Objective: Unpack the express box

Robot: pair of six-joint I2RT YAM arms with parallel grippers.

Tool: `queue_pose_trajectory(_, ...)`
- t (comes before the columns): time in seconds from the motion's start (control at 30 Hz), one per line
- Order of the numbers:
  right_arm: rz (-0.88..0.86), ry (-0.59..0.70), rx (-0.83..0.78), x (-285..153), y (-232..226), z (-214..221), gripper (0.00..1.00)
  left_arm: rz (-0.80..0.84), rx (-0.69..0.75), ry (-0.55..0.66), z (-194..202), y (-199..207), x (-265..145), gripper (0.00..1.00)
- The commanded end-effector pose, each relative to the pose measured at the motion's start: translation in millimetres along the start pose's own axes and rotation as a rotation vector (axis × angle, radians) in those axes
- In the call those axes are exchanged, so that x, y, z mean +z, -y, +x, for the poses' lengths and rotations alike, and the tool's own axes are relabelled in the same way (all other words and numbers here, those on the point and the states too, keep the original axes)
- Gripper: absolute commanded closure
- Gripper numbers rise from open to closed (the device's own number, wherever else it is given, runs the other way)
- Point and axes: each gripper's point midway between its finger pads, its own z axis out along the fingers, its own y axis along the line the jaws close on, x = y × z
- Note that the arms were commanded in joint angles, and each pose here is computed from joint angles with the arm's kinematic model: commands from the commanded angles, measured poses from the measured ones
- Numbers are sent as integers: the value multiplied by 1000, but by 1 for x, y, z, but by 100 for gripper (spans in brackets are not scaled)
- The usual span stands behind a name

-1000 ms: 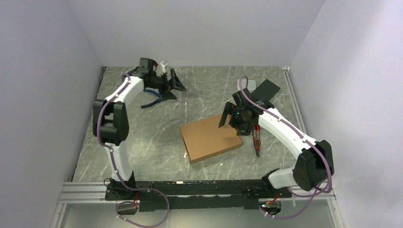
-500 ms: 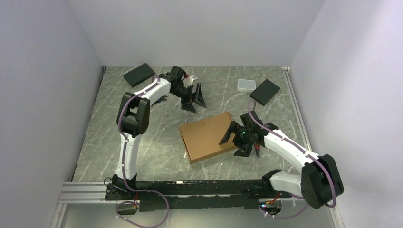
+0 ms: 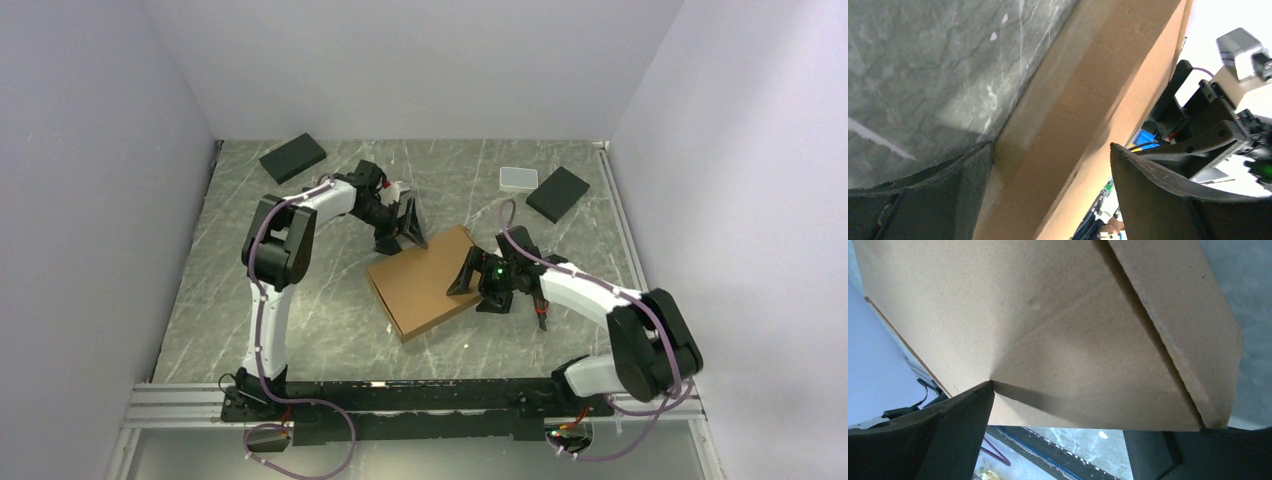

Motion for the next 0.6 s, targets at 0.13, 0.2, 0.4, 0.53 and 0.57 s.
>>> queue_pose_trajectory(0.13, -83, -26, -335, 30, -51, -42, 6, -32, -12, 212, 4, 3, -33, 11)
queue_pose_trajectory(0.2, -61, -30, -380, 40, -55, -49, 6, -13, -48, 256, 12, -3, -39, 12)
queue_pose_trajectory(0.4, -58, -75, -483, 62, -81, -56, 5, -11, -82, 313, 47, -13, -48, 9)
queue_pose_trajectory(0.53, -63, -64, -521, 56, -78, -54, 1, -8, -85, 349, 49, -16, -59, 1)
queue_pose_trajectory(0.57, -77, -62, -519, 53, -76, -52, 0, 10, -86, 358, 47, -15, -62, 0)
